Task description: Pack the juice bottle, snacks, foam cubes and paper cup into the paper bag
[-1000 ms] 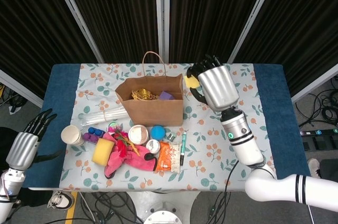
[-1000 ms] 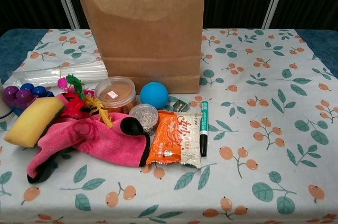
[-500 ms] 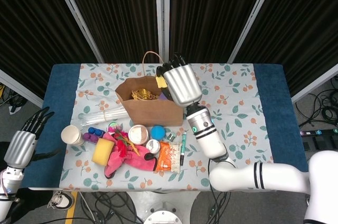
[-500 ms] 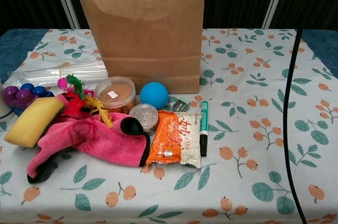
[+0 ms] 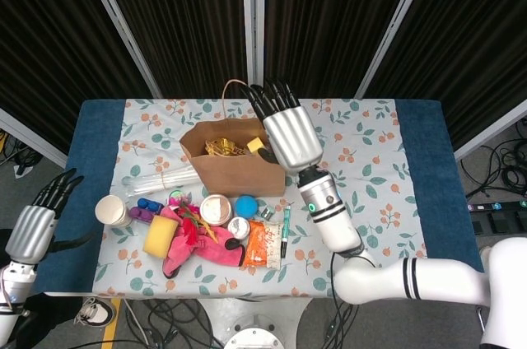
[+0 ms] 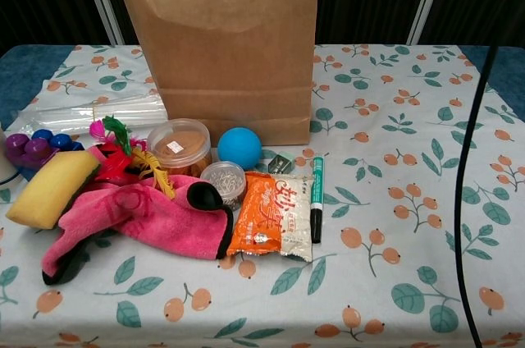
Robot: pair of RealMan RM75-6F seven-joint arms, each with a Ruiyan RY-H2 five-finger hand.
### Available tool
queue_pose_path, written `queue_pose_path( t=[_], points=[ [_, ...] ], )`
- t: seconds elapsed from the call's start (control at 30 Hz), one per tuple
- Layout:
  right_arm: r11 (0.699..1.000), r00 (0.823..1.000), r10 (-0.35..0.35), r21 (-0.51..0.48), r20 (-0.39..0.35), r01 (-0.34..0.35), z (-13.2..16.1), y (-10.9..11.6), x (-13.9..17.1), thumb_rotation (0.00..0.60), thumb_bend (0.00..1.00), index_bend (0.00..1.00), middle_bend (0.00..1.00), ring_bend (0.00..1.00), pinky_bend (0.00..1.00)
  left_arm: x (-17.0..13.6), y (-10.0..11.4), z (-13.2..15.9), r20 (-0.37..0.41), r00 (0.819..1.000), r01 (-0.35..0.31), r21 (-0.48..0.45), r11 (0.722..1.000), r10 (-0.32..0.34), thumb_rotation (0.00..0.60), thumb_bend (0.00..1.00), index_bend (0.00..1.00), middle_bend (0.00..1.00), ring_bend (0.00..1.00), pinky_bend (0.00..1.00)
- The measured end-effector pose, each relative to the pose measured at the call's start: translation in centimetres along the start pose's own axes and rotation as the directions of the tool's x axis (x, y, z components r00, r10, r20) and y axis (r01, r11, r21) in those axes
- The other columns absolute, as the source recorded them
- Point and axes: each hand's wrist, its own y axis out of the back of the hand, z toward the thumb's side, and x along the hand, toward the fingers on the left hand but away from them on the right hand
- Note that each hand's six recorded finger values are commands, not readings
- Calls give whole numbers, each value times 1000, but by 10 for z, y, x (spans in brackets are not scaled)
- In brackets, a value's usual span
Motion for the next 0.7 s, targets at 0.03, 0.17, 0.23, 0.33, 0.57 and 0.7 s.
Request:
queue_pose_path(
  t=[0.03,0.17,0.23,0.33,0.57,0.7],
  points=[
    [1000,1000,-11,1,-8,11,-1,4,5,600,0,0,143,0,0,-1,0,-1,-3,1000,2,2,1000,-2,600,92,134,103,62,156],
    [998,999,-48,32,-23,49,-18,24,40,600,0,10,163,0,0,-1,0,-3,-8,1000,12,14,1000,-12,600,93,135,102,63,156],
    [996,998,-57,65,-17,58,-35,35,66,600,0,29,176,0,0,-1,-1,-4,-10,1000,18,19,1000,-18,600,92,135,102,62,156],
    [992,999,-50,117,-12,51,-59,44,105,600,0,35,179,0,0,-1,-4,-7,-18,999,33,29,999,-33,600,93,134,103,62,157],
    [997,1000,-30,75,2,30,-96,57,193,600,0,50,185,0,0,0,-11,-17,-68,993,103,65,993,-98,600,93,134,102,64,160],
    [1000,996,7,28,92,-10,-122,57,244,600,0,87,204,4,0,3,-15,-21,-102,984,156,105,982,-146,600,93,134,102,64,159]
  ],
)
